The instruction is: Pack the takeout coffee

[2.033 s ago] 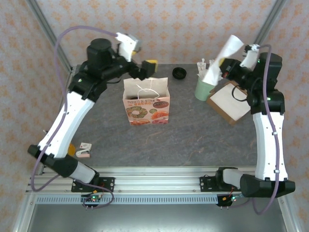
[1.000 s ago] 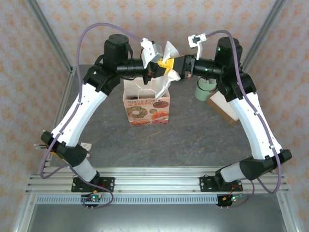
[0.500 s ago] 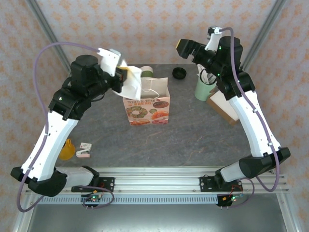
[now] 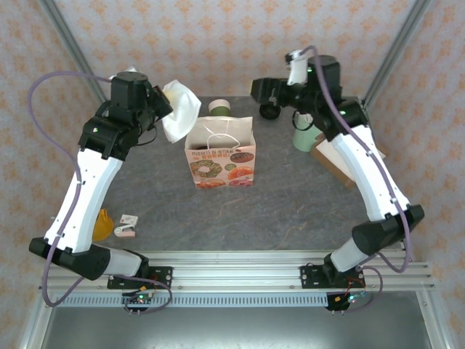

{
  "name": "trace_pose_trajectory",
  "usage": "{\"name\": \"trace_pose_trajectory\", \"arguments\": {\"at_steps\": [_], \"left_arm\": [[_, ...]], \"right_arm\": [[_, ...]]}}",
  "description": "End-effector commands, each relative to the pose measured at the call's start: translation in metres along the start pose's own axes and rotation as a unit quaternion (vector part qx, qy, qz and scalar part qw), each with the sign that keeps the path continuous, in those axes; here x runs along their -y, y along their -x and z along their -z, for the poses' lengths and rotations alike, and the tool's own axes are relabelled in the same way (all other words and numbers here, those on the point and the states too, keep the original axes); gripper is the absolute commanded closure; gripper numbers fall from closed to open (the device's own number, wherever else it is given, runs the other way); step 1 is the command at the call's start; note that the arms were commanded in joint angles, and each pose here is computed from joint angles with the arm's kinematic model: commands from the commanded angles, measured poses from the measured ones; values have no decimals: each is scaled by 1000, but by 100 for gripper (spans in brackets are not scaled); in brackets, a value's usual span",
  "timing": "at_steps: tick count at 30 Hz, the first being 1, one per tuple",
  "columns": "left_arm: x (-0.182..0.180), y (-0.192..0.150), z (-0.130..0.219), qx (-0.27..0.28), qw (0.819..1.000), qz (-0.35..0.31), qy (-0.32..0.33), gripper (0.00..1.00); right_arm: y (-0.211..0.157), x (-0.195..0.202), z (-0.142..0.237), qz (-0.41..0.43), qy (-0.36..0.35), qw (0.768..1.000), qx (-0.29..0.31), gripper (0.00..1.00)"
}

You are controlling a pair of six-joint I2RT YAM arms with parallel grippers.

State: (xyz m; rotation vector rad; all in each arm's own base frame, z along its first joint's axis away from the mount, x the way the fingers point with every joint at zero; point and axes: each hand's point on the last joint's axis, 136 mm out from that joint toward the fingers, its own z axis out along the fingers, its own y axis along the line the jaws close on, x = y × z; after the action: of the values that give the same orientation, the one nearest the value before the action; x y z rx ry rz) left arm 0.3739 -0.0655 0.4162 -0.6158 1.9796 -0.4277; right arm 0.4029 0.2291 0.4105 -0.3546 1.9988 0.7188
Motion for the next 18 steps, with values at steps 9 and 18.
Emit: {"name": "trace_pose_trajectory", "arguments": {"at_steps": [9, 18], "left_arm": [[8, 6, 14, -22, 996, 59, -62, 100], [14, 1, 0, -39, 995, 58, -67, 100]], "right_arm": [[-92, 10, -36, 367, 81, 910, -176, 0], [-93, -12, -67, 531, 113, 830, -129, 4]]}}
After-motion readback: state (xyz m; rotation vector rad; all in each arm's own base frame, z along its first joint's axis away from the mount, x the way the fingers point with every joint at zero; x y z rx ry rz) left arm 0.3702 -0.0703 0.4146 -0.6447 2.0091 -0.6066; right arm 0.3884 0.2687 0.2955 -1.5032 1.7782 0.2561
